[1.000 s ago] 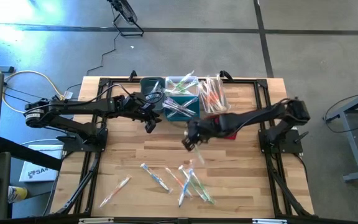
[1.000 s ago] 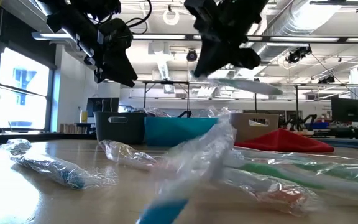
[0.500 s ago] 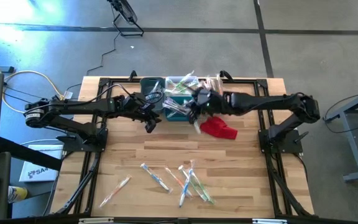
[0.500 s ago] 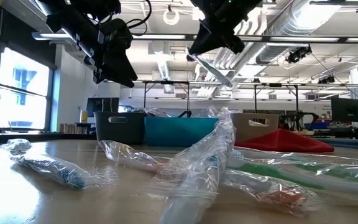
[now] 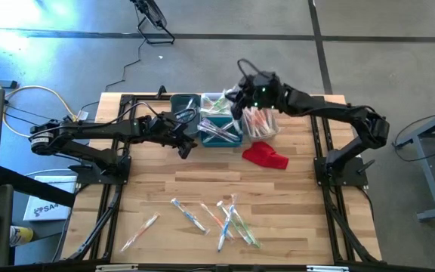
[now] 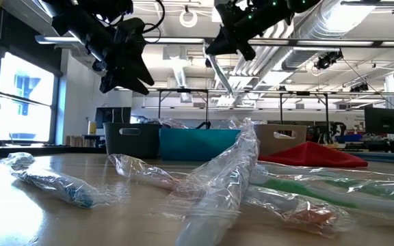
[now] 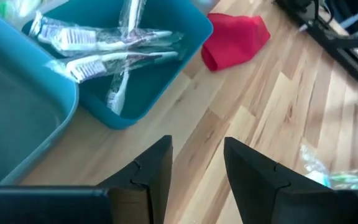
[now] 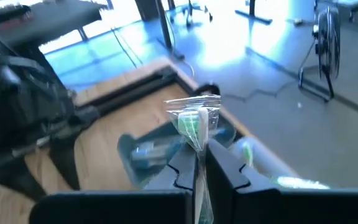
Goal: Pick & Place Toothbrushes
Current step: Put the top right green toothbrush into the transparent bin
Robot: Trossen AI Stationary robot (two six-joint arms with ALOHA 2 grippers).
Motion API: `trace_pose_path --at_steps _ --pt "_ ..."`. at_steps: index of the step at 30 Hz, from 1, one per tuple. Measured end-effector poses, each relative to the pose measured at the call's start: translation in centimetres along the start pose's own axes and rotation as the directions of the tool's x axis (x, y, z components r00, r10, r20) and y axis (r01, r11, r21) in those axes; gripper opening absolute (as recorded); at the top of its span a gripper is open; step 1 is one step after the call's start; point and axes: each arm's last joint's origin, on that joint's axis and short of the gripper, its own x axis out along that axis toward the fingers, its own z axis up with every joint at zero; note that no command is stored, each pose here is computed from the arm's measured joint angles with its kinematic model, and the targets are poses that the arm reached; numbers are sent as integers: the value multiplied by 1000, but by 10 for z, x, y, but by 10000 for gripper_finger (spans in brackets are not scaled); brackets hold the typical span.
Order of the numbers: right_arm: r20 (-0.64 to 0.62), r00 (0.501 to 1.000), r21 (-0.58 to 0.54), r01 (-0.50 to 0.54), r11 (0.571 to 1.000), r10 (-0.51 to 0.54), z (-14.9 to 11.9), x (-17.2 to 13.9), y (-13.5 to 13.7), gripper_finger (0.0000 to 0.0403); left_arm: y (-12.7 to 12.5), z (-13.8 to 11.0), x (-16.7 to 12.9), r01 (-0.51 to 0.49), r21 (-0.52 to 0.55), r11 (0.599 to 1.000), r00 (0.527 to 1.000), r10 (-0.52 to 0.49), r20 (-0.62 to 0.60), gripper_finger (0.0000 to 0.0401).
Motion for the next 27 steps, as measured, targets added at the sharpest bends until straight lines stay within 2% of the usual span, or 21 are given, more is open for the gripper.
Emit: trace_pose_path --at_steps 3,9,18,23,27 --pt "44 999 -4 -25 1000 25 7 -1 -12 9 -1 2 0 5 -8 1000 1000 -5 20 143" --pt "78 996 -20 -39 999 40 11 0 -18 9 -11 18 -18 91 70 993 974 -103 203 143" --pt "129 991 -31 -11 999 15 16 -1 -18 9 -12 20 -74 -36 216 976 928 -48 371 143" --pt "185 983 -31 -15 999 21 19 3 -20 9 -10 17 -96 -118 236 964 898 2 440 143" --pt "187 982 -23 -15 1000 19 23 14 -23 9 -9 14 -108 -123 238 963 889 0 459 143"
